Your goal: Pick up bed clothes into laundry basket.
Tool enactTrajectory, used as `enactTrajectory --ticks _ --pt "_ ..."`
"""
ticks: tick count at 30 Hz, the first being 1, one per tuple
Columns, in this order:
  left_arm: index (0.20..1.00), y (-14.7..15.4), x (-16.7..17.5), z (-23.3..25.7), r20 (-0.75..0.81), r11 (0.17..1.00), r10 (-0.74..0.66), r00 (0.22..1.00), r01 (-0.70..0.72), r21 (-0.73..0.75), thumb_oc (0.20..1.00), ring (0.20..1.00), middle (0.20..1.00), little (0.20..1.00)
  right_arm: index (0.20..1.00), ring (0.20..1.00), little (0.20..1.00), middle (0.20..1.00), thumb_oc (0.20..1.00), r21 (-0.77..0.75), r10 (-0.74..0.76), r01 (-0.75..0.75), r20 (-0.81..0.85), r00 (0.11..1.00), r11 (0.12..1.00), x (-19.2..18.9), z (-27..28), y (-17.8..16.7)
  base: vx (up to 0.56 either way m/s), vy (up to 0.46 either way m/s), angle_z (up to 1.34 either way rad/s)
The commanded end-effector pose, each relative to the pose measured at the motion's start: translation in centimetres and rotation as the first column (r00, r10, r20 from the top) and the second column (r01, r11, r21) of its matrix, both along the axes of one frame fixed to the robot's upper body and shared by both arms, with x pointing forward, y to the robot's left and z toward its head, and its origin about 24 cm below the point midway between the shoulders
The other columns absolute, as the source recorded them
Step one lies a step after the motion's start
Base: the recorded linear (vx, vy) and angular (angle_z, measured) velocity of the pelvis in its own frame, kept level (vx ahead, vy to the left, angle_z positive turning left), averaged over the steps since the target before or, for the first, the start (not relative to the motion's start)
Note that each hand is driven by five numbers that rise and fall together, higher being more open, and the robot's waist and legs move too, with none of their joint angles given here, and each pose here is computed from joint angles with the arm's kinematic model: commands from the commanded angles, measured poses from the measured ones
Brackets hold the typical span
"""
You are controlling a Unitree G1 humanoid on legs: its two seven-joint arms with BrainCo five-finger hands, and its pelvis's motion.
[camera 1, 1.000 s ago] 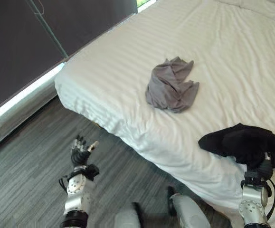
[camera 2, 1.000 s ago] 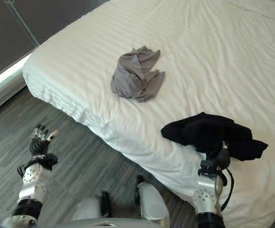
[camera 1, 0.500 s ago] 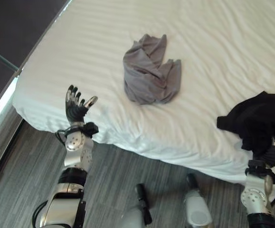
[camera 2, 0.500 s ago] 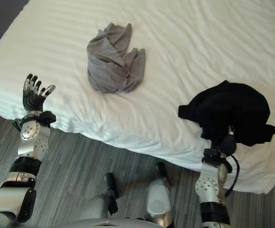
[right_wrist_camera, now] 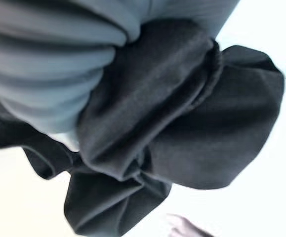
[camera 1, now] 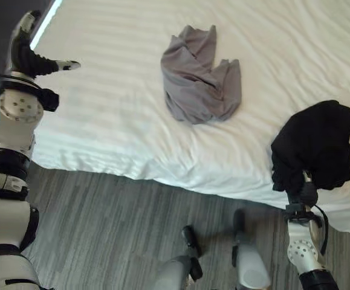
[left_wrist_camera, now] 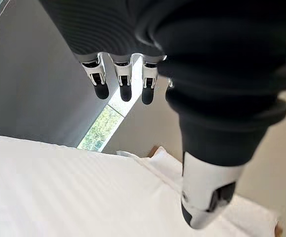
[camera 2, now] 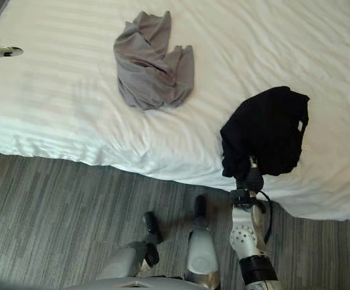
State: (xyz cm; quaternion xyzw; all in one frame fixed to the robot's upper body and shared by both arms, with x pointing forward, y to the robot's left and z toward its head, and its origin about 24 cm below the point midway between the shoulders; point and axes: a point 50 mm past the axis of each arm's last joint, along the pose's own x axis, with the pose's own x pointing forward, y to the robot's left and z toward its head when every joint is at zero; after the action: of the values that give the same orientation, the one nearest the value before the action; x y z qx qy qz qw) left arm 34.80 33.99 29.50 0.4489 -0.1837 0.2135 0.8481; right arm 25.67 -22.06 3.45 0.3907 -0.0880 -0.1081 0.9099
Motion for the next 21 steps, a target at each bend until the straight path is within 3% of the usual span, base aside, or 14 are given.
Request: enactTrajectory --ticks 1,9,19,20,21 --pt "1.0 0.3 -0.2 3.5 0.082 1.0 0.031 0.996 -0.031 0.004 1.0 1.0 1.0 1.0 0.2 0.2 0.2 0.2 0.2 -0.047 -0.018 0.024 0.133 0.991 0.999 0.4 2.4 -1.3 0.03 -0.044 -0.09" --pt "1.0 -2.2 1.4 4.5 0.029 0.998 -0.05 0.998 0.049 0.03 1.0 1.0 1.0 1.0 0.2 0.2 0.2 0.2 0.2 -0.034 0.01 -0.007 0.106 0.994 0.999 0.2 1.6 -0.7 0.02 -0.025 -0.02" --pt "1.0 -2.8 2.1 1.3 -0.004 0.992 -0.113 0.994 0.113 -0.064 1.0 1.0 1.0 1.0 0.2 0.2 0.2 0.2 0.2 -0.172 -0.025 0.043 0.106 0.994 0.984 0.3 2.7 -1.9 0.01 -0.017 0.02" --pt "1.0 2.3 -0.5 -8.2 -0.11 0.926 -0.017 0.994 -0.026 -0.378 1.0 1.0 1.0 1.0 0.2 0.2 0.2 0.2 0.2 -0.46 -0.137 0.128 0.015 0.991 0.879 -3.2 3.6 -8.7 0.0 -0.073 0.06" --pt "1.0 1.5 -0.2 -7.3 -0.086 0.94 -0.045 0.995 0.013 -0.34 1.0 1.0 1.0 1.0 0.2 0.2 0.2 0.2 0.2 -0.48 -0.15 0.143 0.024 0.988 0.866 -2.9 4.0 -9.1 0.0 -0.073 0.13"
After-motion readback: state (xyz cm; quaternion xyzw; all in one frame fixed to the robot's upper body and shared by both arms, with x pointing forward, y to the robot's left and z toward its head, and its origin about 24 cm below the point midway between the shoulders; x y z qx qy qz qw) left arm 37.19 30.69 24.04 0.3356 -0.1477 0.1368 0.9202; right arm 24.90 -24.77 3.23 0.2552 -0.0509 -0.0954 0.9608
